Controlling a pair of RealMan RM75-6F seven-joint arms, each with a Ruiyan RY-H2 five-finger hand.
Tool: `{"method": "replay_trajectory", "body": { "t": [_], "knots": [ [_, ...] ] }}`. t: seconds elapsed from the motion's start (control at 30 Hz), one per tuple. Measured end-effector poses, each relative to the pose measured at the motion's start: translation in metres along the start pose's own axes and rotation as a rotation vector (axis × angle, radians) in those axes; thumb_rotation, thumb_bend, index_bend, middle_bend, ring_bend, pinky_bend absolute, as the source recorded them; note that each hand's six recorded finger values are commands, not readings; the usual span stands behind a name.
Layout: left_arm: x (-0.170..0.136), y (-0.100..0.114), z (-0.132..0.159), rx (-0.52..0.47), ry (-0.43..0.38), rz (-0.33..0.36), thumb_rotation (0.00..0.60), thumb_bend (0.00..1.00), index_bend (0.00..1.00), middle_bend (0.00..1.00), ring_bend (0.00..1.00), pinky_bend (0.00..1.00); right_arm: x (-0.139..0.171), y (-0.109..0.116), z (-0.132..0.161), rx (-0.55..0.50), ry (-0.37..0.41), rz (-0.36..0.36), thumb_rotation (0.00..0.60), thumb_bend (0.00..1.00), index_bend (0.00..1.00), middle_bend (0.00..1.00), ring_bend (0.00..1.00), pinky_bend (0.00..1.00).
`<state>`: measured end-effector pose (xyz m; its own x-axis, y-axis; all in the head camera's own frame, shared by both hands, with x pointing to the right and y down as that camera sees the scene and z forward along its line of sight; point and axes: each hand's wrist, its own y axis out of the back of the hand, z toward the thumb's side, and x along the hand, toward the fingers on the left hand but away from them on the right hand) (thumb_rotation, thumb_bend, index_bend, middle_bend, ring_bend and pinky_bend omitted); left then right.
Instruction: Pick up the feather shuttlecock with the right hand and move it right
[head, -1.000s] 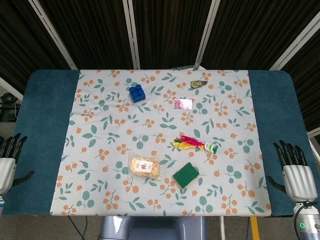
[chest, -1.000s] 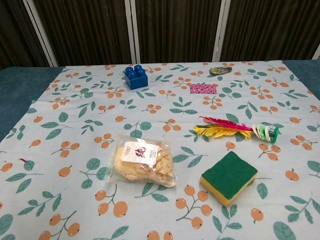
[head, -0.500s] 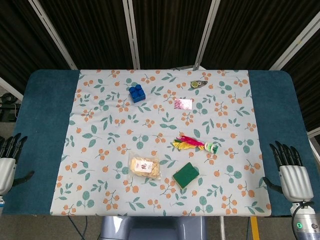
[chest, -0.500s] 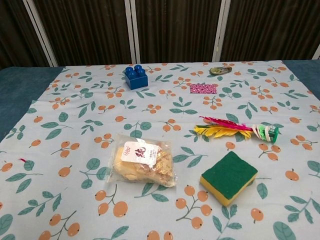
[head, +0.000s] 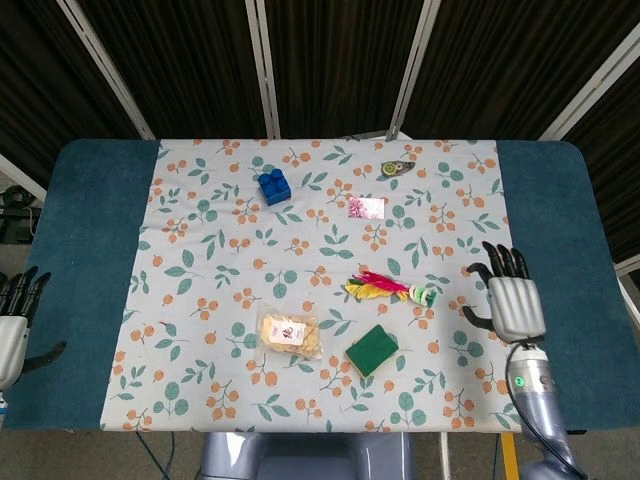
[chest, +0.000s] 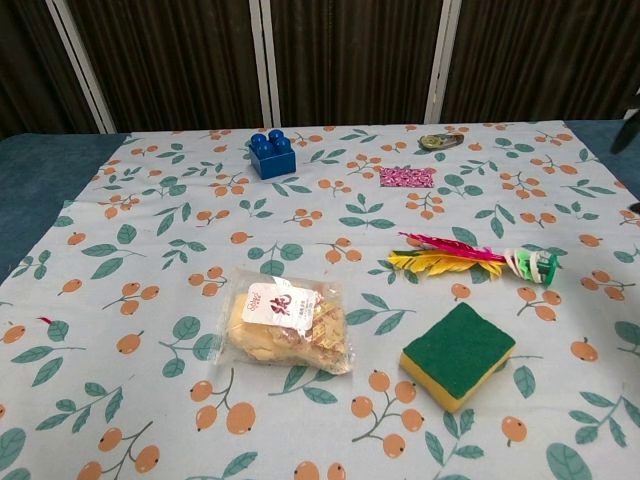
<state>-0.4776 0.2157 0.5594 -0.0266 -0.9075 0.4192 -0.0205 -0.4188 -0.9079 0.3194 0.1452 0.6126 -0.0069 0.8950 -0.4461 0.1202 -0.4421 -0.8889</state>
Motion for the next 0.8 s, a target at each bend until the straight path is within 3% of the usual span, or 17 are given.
{"method": "replay_trajectory", "body": {
  "t": [0.23, 0.47, 0.8],
  "knots": [
    [-0.001, 0.0, -0.003, -0.014, 0.01, -0.006, 0.6, 0.19, 0.0, 0.0, 0.0, 0.0, -0.033, -0.032, 0.054, -0.039, -0.036, 0.054, 0.6, 0.14, 0.37, 0.1, 0.0, 0.0],
    [-0.001, 0.0, -0.006, -0.03, 0.03, -0.016, 0.6, 0.2, 0.0, 0.0, 0.0, 0.0, -0.046, -0.061, 0.099, -0.051, -0.048, 0.095, 0.6, 0.16, 0.43, 0.16, 0.0, 0.0],
    [-0.003, 0.0, -0.009, -0.047, 0.044, -0.022, 0.6, 0.19, 0.0, 0.0, 0.0, 0.0, -0.05, -0.102, 0.133, -0.029, -0.043, 0.131, 0.6, 0.18, 0.45, 0.18, 0.0, 0.0]
  ]
}}
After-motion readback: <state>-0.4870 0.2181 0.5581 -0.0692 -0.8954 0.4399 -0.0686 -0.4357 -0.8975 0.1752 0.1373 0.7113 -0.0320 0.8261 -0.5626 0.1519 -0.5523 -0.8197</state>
